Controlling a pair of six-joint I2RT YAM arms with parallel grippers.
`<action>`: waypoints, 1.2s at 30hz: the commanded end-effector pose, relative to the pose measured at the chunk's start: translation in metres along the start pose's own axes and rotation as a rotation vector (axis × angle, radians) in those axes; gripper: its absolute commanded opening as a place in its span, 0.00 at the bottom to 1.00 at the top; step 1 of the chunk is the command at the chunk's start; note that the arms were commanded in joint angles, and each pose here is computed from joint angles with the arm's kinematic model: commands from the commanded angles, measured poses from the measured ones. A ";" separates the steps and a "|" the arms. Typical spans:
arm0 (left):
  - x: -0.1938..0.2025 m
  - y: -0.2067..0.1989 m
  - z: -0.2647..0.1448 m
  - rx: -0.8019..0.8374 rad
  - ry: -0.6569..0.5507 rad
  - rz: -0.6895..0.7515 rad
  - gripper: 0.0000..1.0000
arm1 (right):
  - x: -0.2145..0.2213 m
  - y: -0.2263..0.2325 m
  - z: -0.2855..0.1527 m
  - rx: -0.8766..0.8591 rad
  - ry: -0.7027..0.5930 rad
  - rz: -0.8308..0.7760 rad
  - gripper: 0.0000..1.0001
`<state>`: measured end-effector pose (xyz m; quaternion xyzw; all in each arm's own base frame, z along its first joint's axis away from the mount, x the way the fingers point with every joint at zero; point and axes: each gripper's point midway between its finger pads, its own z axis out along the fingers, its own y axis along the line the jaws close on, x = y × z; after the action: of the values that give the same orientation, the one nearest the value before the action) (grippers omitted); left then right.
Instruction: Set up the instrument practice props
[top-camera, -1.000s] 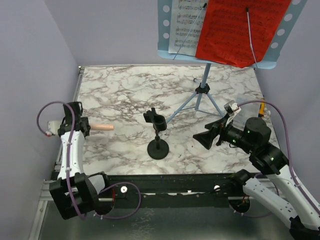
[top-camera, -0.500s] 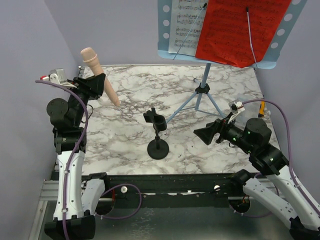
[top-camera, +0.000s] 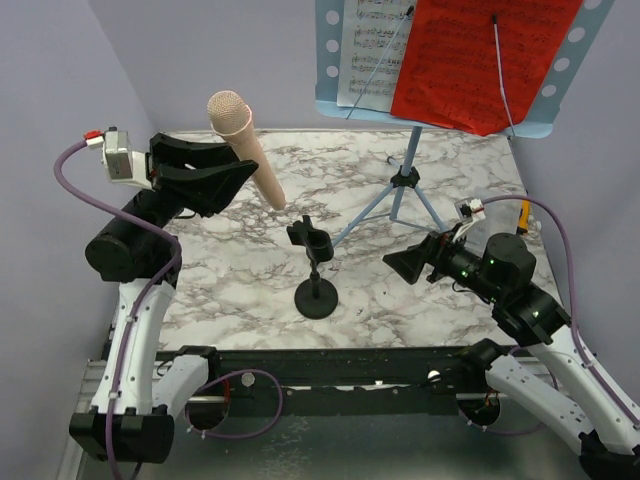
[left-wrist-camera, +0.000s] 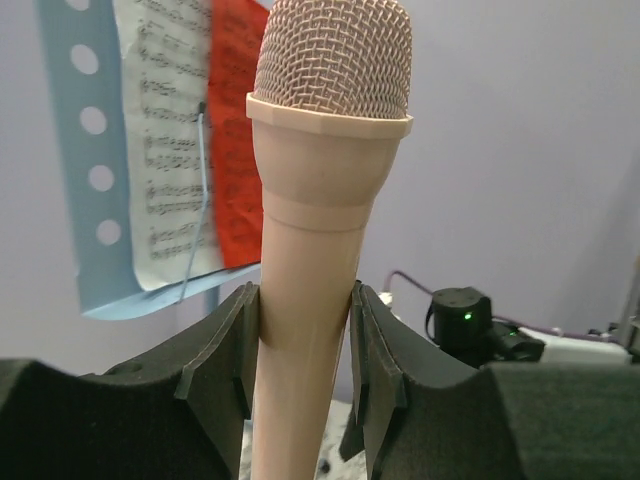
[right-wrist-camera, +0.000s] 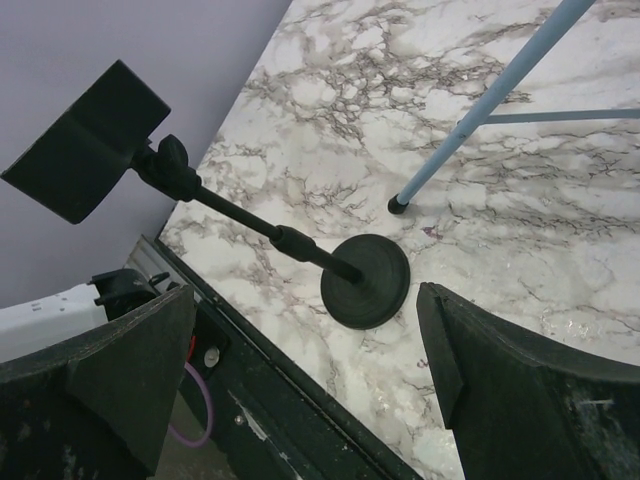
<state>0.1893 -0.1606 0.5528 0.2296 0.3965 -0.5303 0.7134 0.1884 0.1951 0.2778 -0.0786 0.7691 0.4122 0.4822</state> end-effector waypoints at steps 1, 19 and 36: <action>-0.006 -0.043 -0.008 0.254 -0.089 -0.154 0.00 | -0.002 0.003 -0.002 -0.017 -0.021 0.019 1.00; 0.075 -0.036 0.003 0.340 0.024 -0.348 0.00 | -0.001 0.002 -0.005 -0.010 -0.029 0.031 1.00; 0.096 -0.023 0.002 0.324 0.045 -0.361 0.00 | 0.004 -0.003 -0.001 0.000 -0.017 0.032 1.00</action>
<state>0.1959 -0.2266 0.4794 0.2541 0.3822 -0.7062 0.5391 0.1834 0.1929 0.2774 -0.0682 0.7652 0.4215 0.4818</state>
